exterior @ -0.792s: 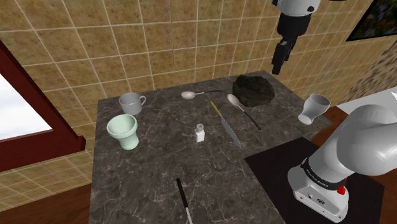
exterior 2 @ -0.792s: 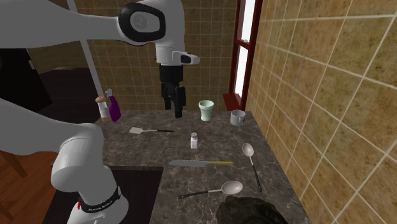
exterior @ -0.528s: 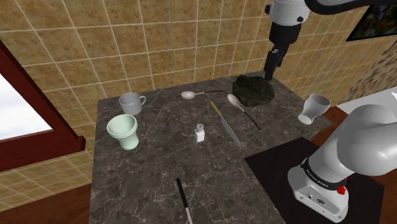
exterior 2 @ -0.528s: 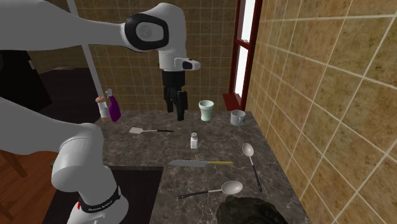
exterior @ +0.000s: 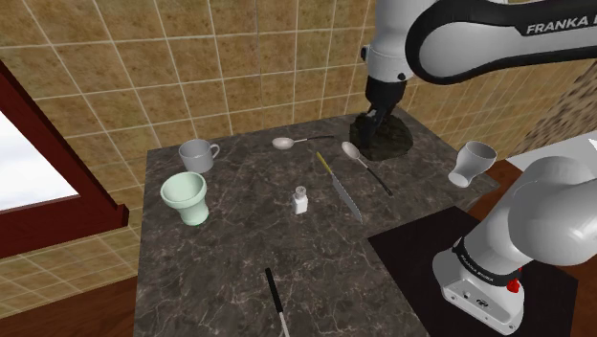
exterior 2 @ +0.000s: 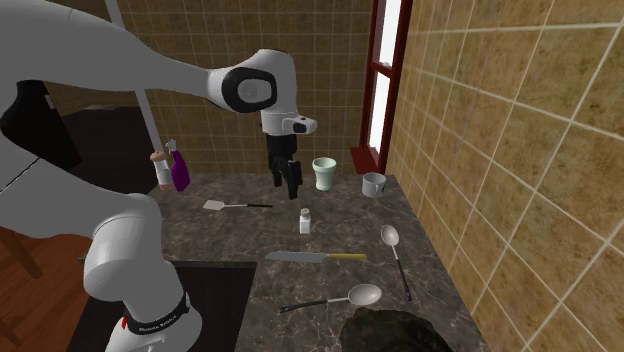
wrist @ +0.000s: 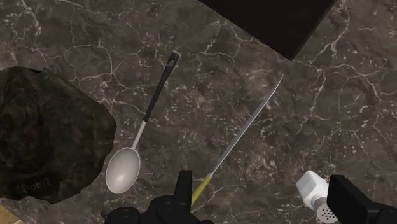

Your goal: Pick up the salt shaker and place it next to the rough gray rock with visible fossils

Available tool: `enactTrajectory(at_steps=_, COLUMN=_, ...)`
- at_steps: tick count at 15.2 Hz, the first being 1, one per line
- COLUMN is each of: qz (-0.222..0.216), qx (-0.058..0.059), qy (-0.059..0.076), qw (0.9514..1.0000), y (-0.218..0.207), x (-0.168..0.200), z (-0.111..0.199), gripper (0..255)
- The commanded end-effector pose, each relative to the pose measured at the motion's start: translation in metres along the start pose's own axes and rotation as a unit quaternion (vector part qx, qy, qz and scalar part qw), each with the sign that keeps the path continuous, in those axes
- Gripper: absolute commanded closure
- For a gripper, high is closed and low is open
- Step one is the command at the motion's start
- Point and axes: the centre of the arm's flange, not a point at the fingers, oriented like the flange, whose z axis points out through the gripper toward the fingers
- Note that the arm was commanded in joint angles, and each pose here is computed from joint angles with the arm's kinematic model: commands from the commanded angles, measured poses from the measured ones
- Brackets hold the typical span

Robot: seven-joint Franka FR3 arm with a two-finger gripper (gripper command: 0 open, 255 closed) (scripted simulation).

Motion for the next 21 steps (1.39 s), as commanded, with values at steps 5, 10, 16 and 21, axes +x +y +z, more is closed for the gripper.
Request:
enactTrajectory(at_steps=5, qz=0.001, qx=0.003, qy=0.020, qw=0.9998, y=-0.046, x=0.036, z=0.051, gripper=0)
enactTrajectory(at_steps=10, qz=0.001, qx=0.006, qy=0.036, qw=0.9993, y=-0.085, x=0.067, z=0.091, gripper=0)
enactTrajectory(at_steps=16, qz=0.002, qx=0.009, qy=0.055, qw=0.9984, y=-0.131, x=0.106, z=0.137, gripper=0)
enactTrajectory(at_steps=21, qz=0.002, qx=0.009, qy=0.056, qw=0.9984, y=-0.133, x=0.110, z=0.160, gripper=0)
